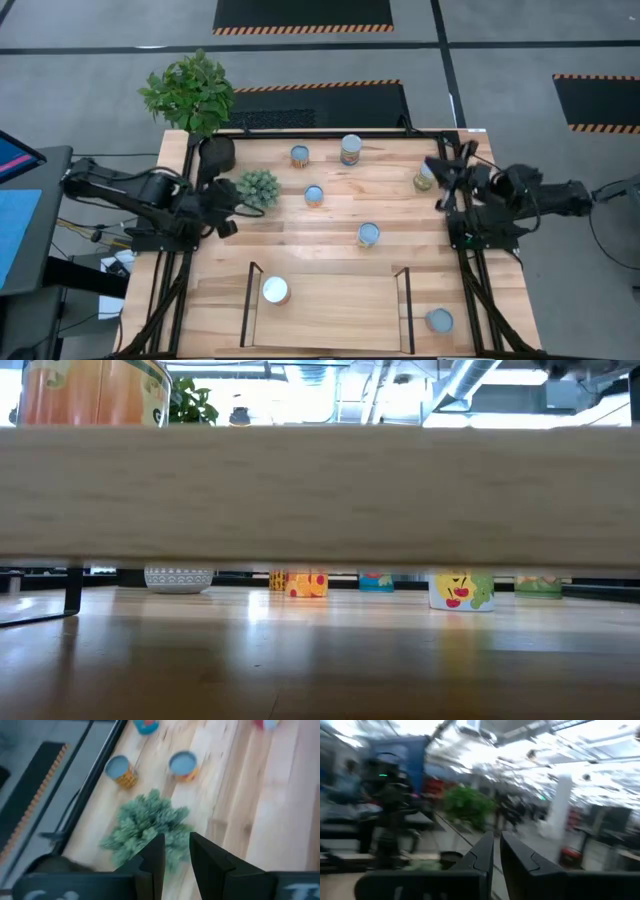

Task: Pick and place cans onto a shelf
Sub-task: Put the canned tomatoes on the shelf

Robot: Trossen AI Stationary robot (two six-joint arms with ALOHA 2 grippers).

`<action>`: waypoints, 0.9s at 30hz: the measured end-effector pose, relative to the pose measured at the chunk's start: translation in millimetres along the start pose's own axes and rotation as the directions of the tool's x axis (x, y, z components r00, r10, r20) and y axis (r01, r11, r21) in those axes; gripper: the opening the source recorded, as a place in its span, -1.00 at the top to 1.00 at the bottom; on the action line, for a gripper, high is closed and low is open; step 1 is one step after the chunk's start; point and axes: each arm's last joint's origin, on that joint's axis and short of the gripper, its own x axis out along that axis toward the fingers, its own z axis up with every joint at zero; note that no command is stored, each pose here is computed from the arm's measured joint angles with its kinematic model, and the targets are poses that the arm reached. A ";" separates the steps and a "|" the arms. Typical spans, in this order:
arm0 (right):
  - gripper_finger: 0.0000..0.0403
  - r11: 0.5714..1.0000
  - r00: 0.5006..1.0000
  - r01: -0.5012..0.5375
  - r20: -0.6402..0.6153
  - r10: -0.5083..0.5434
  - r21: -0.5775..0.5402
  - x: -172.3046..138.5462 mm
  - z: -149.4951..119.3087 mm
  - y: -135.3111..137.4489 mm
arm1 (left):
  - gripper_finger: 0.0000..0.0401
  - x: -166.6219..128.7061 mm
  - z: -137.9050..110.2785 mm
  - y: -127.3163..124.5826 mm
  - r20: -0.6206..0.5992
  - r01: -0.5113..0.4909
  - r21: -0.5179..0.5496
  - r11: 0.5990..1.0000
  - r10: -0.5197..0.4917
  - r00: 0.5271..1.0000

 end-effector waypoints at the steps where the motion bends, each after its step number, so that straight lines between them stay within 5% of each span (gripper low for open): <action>1: 0.71 1.000 0.999 0.027 -0.034 -0.027 -0.017 9.1 10.9 -1.5 | 0.60 1.7 -5.2 0.9 0.021 0.009 -0.015 1.000 -0.009 1.000; 7: 0.71 0.970 0.910 0.159 -0.355 -0.216 -0.181 79.8 53.7 -14.3 | 0.60 14.8 -30.0 1.5 0.052 0.032 -0.059 0.998 -0.029 0.998; 12: 0.71 0.940 0.649 0.230 -0.680 -0.341 -0.252 147.3 48.5 -52.3 | 0.60 27.2 -39.2 -4.3 0.048 0.053 -0.065 0.996 -0.050 0.998; 16: 0.71 0.978 0.470 0.170 -0.862 -0.191 -0.125 201.6 13.0 -93.7 | 0.60 35.7 -43.4 -8.6 0.039 0.051 -0.061 0.997 -0.049 0.998; 20: 0.71 0.992 0.350 0.125 -0.936 -0.016 0.030 247.6 -35.6 -121.6 | 0.60 39.3 -42.7 -11.5 0.025 0.044 -0.059 0.997 -0.043 0.999; 27: 0.71 0.989 0.153 0.119 -0.986 0.068 0.086 299.7 -90.6 -131.6 | 0.60 41.0 -41.3 -14.2 0.017 0.069 -0.091 0.993 -0.068 0.998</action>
